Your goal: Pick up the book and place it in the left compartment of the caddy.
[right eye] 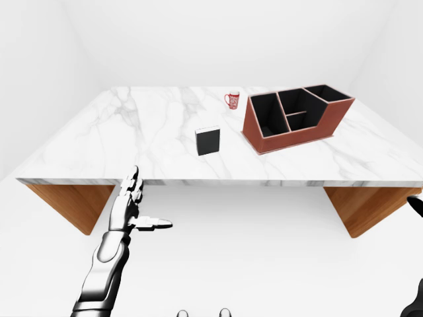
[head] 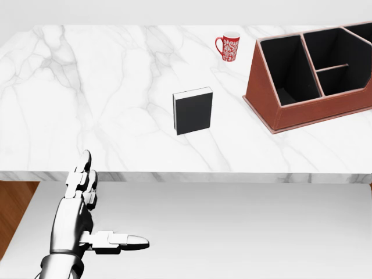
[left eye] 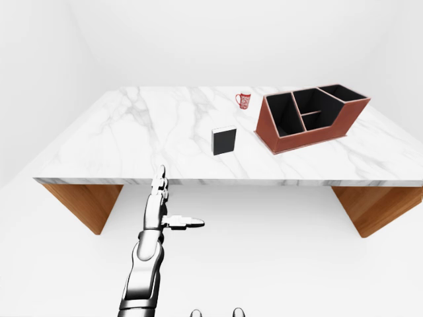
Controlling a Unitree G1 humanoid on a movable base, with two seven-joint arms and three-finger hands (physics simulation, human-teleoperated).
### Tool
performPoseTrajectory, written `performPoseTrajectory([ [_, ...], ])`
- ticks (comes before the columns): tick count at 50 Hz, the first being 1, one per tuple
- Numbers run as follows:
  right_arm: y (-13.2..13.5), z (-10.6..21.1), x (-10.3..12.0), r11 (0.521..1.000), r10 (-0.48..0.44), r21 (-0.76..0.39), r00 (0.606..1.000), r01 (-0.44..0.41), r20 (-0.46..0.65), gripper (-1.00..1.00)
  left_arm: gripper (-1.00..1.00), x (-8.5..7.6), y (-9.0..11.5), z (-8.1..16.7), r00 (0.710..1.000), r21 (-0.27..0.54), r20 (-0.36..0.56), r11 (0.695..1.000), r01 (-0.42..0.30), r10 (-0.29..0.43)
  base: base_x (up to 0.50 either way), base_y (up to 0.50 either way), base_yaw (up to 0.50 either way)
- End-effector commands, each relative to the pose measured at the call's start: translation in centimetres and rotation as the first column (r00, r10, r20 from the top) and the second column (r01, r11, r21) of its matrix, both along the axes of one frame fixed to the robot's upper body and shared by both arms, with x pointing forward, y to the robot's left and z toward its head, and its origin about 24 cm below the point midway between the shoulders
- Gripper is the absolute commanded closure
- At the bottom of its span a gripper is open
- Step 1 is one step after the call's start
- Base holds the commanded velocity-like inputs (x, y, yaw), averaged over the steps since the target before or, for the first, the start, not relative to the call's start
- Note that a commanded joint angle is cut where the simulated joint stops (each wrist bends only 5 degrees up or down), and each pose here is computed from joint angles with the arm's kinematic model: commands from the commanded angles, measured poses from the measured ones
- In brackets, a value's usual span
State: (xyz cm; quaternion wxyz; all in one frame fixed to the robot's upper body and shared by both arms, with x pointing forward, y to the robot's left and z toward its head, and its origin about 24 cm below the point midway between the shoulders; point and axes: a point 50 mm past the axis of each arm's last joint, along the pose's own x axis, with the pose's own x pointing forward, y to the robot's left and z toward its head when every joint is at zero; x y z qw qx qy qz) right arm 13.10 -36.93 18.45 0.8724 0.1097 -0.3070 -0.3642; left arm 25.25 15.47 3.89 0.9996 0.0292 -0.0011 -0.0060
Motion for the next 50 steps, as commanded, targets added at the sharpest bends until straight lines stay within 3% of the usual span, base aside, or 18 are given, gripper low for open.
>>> performPoseTrajectory([
  [1, -0.07, -0.05, 0.01, 1.000, -0.002, 0.008, 1.000, 0.002, 0.001, -1.00, -1.00, 0.00, 0.01, 0.01, 1.000, -0.001, -0.001, 1.000, -0.001, 0.001, 0.00, 0.00, 0.22],
  [50, 0.01, -0.16, 0.12, 1.000, 0.002, 0.007, 1.000, -0.002, -0.005, -1.00, -1.00, 0.03, -0.04, -0.08, 1.000, 0.003, -0.002, 1.000, 0.006, -0.006, 0.00, 0.00, 0.15],
])
